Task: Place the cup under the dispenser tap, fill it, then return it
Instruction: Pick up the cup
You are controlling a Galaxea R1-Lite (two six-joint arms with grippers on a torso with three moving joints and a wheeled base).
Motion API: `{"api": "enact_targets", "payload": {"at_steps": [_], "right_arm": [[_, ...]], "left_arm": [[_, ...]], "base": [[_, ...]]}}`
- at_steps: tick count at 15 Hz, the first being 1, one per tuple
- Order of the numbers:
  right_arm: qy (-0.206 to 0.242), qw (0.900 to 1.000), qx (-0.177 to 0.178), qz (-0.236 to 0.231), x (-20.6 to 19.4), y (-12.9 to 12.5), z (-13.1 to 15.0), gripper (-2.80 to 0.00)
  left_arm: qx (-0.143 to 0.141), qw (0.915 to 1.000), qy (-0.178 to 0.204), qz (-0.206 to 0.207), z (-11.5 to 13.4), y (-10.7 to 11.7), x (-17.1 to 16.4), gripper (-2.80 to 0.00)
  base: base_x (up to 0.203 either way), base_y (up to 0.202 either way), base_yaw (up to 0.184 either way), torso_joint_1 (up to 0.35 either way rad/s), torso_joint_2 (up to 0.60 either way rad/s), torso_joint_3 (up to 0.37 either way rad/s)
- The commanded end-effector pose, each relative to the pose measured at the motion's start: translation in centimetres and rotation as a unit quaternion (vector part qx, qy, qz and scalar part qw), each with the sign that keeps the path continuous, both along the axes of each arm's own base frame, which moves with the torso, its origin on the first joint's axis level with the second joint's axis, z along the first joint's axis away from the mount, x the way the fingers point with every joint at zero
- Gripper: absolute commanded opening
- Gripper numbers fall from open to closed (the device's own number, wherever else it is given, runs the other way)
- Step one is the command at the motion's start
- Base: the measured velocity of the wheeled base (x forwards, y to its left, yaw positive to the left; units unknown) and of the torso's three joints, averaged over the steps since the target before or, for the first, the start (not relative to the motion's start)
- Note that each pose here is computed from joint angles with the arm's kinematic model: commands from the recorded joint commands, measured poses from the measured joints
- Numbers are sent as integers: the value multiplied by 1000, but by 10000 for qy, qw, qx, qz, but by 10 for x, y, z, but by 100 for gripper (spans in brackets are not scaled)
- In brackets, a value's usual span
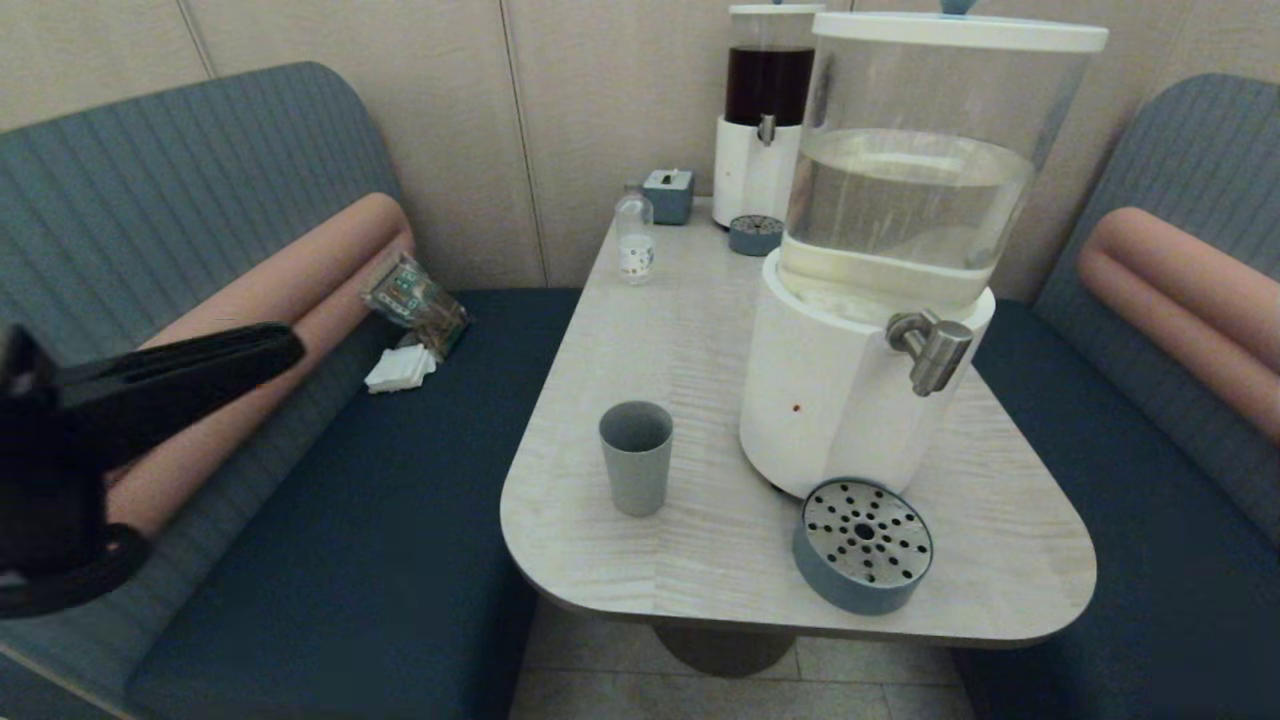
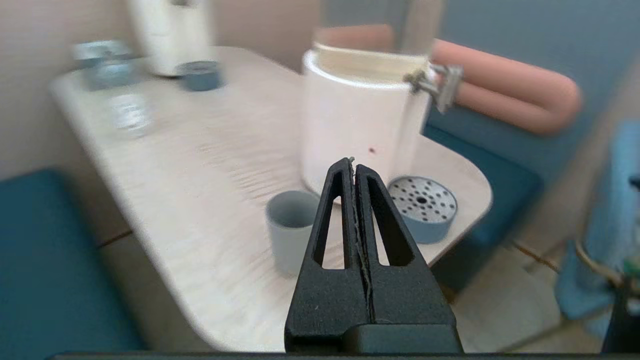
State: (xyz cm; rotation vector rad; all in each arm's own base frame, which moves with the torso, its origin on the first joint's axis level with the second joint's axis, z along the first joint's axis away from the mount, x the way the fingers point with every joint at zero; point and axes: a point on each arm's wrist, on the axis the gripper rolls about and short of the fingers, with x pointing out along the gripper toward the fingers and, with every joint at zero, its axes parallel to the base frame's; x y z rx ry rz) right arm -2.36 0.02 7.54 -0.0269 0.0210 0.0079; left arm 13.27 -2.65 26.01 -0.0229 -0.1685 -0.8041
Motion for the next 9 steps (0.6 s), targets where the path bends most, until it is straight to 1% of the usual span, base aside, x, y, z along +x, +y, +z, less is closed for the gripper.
{"api": "enact_targets", "payload": {"at_steps": [1,2,6,7,9], "right_arm": [[2,10000,-9,0,0,0,0,-280],[2,10000,-4,0,0,0,0,-280],[2,10000,-5,0,0,0,0,-280],[2,10000,-9,0,0,0,0,-280],[2,10000,-3,0,0,0,0,-280]], "left_arm": [[75,9995,222,-226,-25,-5,49,-280],[105,9993,107,-330,-33,-7,63,0],[216,9980,-263,-527,-69,-12,115,0],[259,9978,-254,-549,-81,-13,126,0],[349,9972,-310,-576,-95,-15,144,0]], "base": [[0,0,0,0,0,0],[0,0,0,0,0,0],[0,0,0,0,0,0],[0,0,0,0,0,0],[0,0,0,0,0,0]]}}
